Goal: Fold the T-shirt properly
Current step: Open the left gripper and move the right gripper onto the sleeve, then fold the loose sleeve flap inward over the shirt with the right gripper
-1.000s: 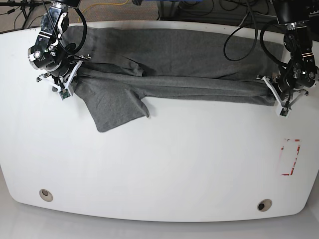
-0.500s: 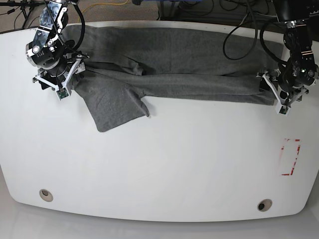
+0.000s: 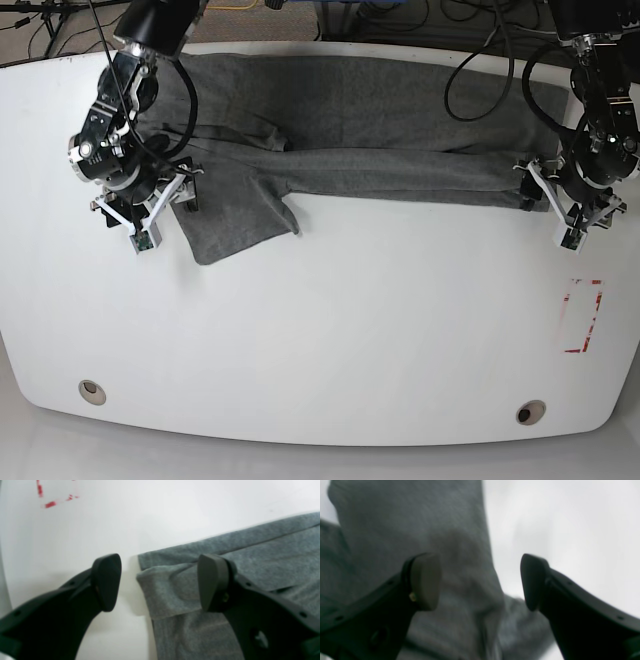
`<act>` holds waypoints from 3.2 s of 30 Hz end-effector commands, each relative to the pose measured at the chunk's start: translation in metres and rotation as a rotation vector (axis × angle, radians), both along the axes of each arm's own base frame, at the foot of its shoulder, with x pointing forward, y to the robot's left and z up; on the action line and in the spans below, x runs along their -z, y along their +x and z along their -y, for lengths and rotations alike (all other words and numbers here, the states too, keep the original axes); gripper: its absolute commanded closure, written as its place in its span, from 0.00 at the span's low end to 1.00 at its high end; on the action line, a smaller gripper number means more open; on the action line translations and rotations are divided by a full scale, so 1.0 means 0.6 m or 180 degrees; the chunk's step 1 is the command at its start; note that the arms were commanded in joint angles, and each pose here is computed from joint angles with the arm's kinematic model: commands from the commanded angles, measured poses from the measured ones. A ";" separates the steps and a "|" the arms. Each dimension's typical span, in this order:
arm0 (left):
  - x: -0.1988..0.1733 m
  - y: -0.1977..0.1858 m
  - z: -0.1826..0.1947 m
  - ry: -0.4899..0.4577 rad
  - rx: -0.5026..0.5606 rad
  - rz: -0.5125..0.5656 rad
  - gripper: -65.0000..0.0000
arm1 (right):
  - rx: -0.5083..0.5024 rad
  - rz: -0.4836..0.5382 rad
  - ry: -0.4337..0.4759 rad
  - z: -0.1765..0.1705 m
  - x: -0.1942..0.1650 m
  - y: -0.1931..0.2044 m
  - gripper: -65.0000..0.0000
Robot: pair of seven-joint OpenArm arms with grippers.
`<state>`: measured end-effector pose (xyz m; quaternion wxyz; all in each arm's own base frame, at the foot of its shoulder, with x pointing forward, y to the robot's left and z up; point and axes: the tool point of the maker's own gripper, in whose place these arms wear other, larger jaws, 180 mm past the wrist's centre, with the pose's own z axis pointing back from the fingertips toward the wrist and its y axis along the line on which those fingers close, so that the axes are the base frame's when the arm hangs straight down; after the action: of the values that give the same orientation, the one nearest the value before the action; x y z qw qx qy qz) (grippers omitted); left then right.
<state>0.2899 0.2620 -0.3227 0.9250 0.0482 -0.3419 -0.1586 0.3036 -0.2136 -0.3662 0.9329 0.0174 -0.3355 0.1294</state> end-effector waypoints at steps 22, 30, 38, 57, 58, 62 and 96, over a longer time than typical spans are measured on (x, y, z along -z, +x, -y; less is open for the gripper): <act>-0.022 0.013 -0.009 0.0064 0.0002 0.0133 0.31 | 0.0056 0.0077 0.0836 -0.037 0.076 0.106 0.29; -0.022 0.014 -0.009 0.0063 0.0000 0.0137 0.31 | -0.0257 -0.0068 0.0860 -0.105 0.098 0.089 0.35; -0.023 0.014 -0.009 0.0063 0.0000 0.0142 0.31 | -0.0279 -0.0052 0.0914 -0.121 0.096 0.091 0.79; 0.008 0.006 -0.019 0.0002 -0.0079 -0.0029 0.31 | -0.0496 0.0232 0.0772 -0.133 -0.021 0.065 1.00; 0.009 0.006 -0.019 0.0000 -0.0081 -0.0033 0.31 | -0.0528 0.0228 0.0810 -0.137 -0.027 0.057 1.00; 0.011 0.006 -0.020 -0.0004 -0.0087 -0.0046 0.31 | -0.0727 0.0213 0.1011 -0.155 -0.054 0.019 1.00; 0.013 0.005 -0.019 -0.0011 -0.0087 -0.0053 0.31 | -0.1830 -0.0691 0.2257 -0.275 -0.047 -0.223 0.61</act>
<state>0.2849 0.2703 -0.3422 0.9373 0.0431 -0.3149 -0.1429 0.1674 -0.0513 -0.3506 0.8366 0.4366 -0.2252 0.2426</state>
